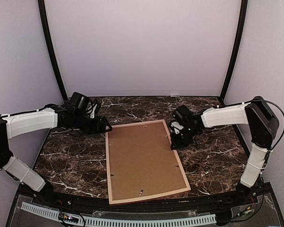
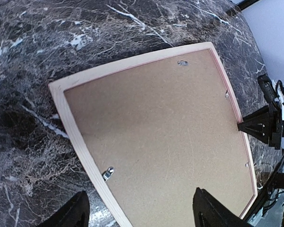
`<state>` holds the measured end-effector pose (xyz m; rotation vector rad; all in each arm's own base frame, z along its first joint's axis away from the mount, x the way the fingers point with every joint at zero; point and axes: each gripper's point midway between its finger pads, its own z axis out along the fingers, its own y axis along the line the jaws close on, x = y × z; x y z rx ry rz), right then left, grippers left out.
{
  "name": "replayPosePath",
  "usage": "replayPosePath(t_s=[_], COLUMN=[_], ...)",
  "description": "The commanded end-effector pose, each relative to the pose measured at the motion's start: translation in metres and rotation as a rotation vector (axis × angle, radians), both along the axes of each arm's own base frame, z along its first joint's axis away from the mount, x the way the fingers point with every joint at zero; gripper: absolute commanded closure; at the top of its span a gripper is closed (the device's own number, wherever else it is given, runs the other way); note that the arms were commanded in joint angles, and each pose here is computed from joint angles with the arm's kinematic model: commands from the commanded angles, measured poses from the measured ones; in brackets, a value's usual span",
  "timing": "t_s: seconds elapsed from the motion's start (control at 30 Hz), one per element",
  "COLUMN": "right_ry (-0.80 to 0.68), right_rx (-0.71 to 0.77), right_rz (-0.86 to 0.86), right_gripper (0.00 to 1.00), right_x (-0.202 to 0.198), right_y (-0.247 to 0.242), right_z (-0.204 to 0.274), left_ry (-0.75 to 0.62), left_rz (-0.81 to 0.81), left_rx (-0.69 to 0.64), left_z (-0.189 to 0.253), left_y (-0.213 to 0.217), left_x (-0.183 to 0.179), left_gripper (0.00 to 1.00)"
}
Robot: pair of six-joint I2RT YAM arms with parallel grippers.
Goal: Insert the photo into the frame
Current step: Rotate the photo frame at the center of the board.
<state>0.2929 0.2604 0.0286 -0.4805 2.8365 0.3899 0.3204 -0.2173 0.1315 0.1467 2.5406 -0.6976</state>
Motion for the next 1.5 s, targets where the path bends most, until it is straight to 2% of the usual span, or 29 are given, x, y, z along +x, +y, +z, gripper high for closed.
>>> replayPosePath(t_s=[0.0,0.17,0.33,0.4,0.53,0.7,0.83,1.0,1.07,1.47], right_ry=[-0.006,-0.004,0.000,-0.023,-0.088,-0.157,-0.181,-0.166,-0.169,-0.126], right_rx=[-0.135,-0.139,-0.103,-0.076,0.014,0.091,0.135,0.149,0.132,0.161], right_rz=[0.237,0.358,0.438,0.458,0.460,0.397,0.330,0.254,0.231,0.087], right_gripper=[0.96,0.95,0.89,0.83,0.59,0.42,0.41,0.41,0.41,0.42], right_x=[-0.001,0.012,0.041,0.057,0.084,0.104,0.101,0.086,0.080,0.046], right_y=[-0.008,0.005,0.017,0.022,0.027,0.017,0.011,-0.001,-0.009,-0.030], right_z=[-0.013,-0.016,-0.011,-0.004,0.017,0.041,0.052,0.056,0.058,0.054], left_ry=[-0.034,-0.056,-0.079,-0.067,-0.056,-0.060,-0.051,-0.004,0.008,0.055], left_rz=[-0.115,-0.195,-0.288,-0.323,-0.362,-0.398,-0.426,-0.433,-0.434,-0.449], left_rx=[0.041,0.082,0.198,0.263,0.385,0.416,0.419,0.404,0.403,0.332], left_z=[0.010,0.009,-0.004,-0.021,-0.044,-0.057,-0.066,-0.081,-0.084,-0.086], left_y=[-0.010,-0.023,-0.026,-0.026,-0.017,-0.017,-0.019,-0.018,-0.018,-0.027], left_x=[0.005,0.029,0.056,0.068,0.090,0.114,0.124,0.127,0.126,0.115], left_gripper=[0.21,0.17,0.15,0.14,0.14,0.15,0.21,0.37,0.40,0.42])
